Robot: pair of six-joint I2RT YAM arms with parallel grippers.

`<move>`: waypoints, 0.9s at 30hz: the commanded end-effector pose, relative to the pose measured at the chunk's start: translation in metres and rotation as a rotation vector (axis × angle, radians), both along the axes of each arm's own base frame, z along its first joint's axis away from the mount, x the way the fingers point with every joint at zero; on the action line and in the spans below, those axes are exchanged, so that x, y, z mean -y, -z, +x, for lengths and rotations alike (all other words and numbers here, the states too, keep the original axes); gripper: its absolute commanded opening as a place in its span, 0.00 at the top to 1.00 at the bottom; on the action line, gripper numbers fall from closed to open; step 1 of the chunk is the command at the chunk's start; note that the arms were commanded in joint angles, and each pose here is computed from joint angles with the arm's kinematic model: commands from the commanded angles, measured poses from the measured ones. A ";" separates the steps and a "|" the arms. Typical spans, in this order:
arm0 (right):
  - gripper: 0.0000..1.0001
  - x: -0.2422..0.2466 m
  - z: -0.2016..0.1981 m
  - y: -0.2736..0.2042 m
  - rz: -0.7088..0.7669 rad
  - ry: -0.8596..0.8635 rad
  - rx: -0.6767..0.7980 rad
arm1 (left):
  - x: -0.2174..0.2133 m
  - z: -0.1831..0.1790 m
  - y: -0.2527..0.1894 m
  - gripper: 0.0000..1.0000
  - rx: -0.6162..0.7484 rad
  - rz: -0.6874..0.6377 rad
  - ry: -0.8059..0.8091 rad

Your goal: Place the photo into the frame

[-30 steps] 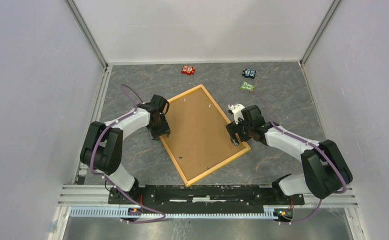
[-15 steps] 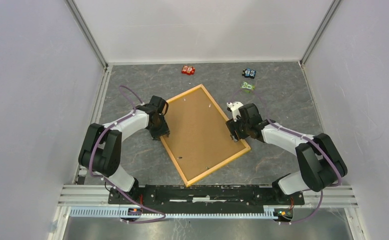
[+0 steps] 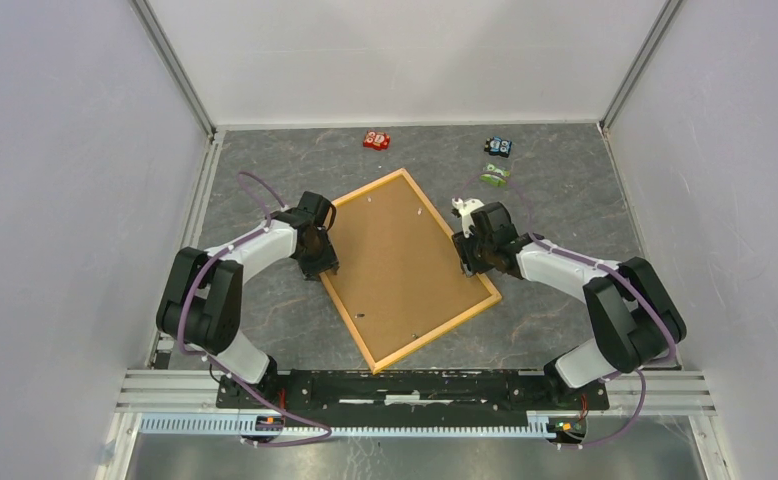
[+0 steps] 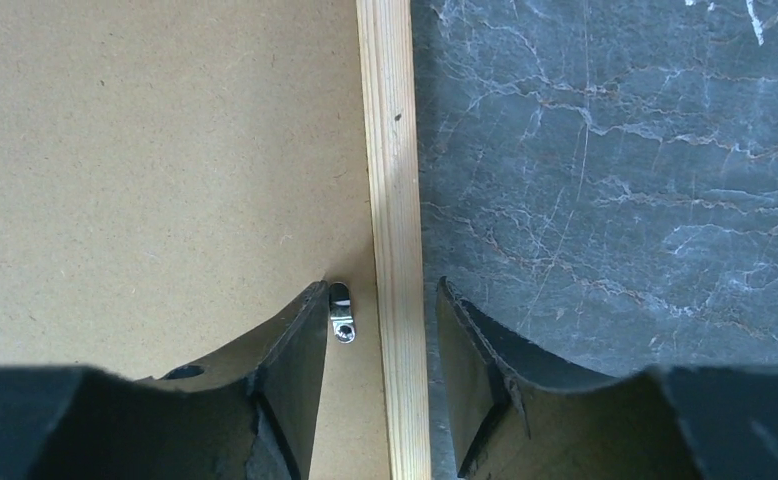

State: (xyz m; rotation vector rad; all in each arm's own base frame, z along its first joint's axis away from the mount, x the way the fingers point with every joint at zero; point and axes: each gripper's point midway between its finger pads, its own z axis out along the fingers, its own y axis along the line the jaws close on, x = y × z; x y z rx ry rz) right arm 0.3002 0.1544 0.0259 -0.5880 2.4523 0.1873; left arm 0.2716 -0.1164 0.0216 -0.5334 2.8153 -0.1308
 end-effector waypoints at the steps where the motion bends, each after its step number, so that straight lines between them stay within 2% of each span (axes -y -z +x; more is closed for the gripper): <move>1: 0.51 0.011 -0.008 0.004 -0.040 0.059 -0.033 | 0.003 -0.008 0.005 0.51 -0.014 -0.012 0.047; 6: 0.53 0.009 -0.019 0.002 -0.030 0.045 -0.049 | 0.003 -0.008 0.005 0.51 -0.017 -0.014 0.044; 10: 0.62 0.011 -0.022 -0.002 -0.037 0.033 -0.042 | 0.004 -0.007 0.004 0.51 -0.013 -0.018 0.040; 13: 0.74 0.015 -0.018 0.000 -0.064 0.045 -0.037 | 0.004 -0.006 0.004 0.50 -0.016 -0.019 0.038; 18: 0.79 0.009 -0.012 0.005 -0.064 0.060 -0.061 | 0.007 -0.006 0.004 0.50 -0.019 -0.030 0.038; 27: 0.50 -0.001 -0.018 -0.027 0.000 0.067 -0.014 | 0.006 -0.009 0.003 0.49 -0.016 -0.032 0.039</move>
